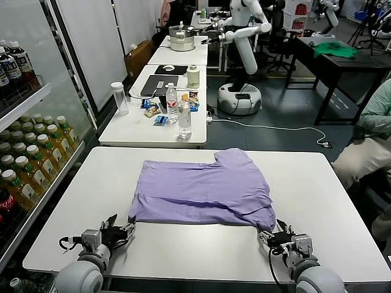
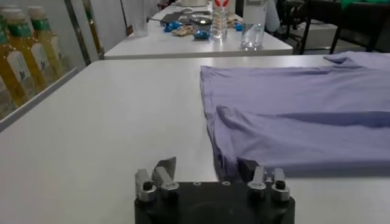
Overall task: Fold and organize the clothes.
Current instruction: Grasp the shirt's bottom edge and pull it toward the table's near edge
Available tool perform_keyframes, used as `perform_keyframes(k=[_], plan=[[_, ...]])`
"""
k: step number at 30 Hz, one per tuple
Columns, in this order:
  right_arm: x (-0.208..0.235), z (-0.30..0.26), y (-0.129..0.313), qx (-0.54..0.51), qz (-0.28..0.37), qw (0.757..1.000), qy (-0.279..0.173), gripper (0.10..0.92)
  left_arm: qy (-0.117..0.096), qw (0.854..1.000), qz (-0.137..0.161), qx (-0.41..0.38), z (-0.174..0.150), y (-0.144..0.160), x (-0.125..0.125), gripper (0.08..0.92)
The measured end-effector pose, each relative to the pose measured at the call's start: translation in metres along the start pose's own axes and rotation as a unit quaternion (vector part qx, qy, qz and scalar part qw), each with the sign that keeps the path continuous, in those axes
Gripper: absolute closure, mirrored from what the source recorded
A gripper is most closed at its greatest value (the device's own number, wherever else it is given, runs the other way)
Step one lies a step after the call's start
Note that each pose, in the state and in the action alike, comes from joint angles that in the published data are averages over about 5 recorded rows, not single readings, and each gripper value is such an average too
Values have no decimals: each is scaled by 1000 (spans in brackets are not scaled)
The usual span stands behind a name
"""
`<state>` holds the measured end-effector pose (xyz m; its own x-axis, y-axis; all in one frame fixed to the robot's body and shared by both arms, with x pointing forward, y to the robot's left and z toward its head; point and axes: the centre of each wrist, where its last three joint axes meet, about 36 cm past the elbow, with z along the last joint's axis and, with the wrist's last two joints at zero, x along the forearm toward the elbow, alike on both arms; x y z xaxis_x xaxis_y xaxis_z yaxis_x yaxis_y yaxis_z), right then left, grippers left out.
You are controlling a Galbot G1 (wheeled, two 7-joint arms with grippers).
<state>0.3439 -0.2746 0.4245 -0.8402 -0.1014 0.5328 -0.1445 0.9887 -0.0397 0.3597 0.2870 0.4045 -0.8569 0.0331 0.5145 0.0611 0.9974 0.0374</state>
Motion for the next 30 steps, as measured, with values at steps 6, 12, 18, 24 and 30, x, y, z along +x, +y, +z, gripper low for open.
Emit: perform_keyframes(k=[6,12,18,24,30], plan=[[-2,-4,-8,-15,-8,1000,-7,695,2,1000,-6,-3,2,0,-1,622],[2,-8,-15,-30,-20,999,-6,866,2,1000,-9,-6,2,0,-2,795],[16,-10,-21,-33,-28,999,-1,916,0,1000,-4,-6,4,-1,4,908],[43,-9,-24,-29,-28,999,7,916,-8,1000,2,-13,7,-2,25,912],[75,-3,-24,-26,-24,999,20,916,-13,1000,8,-23,11,-2,52,912]])
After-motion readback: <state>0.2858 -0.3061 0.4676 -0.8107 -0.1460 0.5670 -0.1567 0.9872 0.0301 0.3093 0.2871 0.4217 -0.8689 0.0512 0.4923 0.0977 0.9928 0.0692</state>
